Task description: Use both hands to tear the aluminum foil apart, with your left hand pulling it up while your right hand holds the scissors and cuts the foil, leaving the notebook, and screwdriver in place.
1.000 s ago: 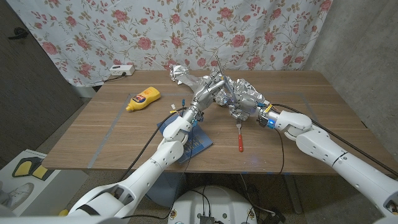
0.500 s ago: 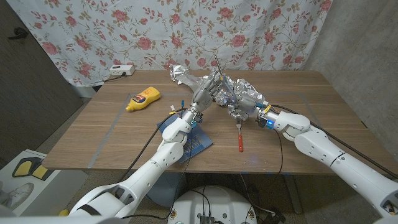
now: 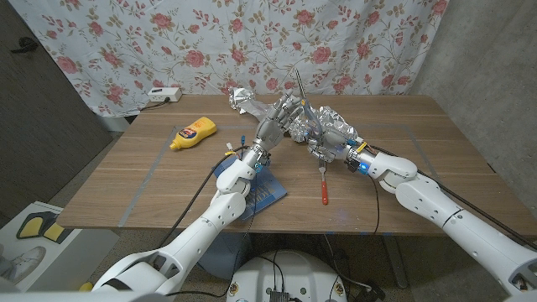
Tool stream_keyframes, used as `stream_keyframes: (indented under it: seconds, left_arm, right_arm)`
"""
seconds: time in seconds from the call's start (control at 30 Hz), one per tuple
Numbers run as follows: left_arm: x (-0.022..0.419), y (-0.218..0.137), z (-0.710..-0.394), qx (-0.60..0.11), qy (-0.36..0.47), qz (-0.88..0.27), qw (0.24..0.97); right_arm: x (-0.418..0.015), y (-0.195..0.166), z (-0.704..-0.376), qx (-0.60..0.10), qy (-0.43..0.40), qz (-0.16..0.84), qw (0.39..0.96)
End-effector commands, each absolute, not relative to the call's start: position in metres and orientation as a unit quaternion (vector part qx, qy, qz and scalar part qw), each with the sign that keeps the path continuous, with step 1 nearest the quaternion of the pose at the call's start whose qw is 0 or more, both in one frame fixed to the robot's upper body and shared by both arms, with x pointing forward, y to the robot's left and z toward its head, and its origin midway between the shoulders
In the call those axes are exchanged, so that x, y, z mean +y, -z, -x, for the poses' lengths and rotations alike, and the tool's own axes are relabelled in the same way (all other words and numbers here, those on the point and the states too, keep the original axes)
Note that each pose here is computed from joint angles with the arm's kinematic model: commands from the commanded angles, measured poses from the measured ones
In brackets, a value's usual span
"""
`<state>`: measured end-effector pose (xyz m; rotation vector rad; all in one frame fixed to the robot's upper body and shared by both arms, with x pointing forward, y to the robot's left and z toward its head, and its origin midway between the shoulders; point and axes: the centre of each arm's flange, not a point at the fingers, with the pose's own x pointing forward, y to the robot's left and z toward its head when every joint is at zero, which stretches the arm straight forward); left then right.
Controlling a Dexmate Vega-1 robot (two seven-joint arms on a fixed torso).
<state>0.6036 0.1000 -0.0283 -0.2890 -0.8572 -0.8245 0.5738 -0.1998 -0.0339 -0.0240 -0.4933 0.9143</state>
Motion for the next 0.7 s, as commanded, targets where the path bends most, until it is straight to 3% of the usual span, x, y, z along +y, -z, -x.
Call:
stream_keyframes:
  seconds: [0.03,0.7]
  left_arm:
    - [0.12,0.019,-0.59,-0.424,0.369,0.128,0.817]
    - [0.143,0.019,-0.573,-0.441,0.326,0.114,0.829]
  right_arm:
    - [-0.206,0.031,-0.572,-0.228,-0.419,-0.029,0.878]
    - [-0.211,0.023,-0.562,-0.193,-0.448,-0.045,0.872]
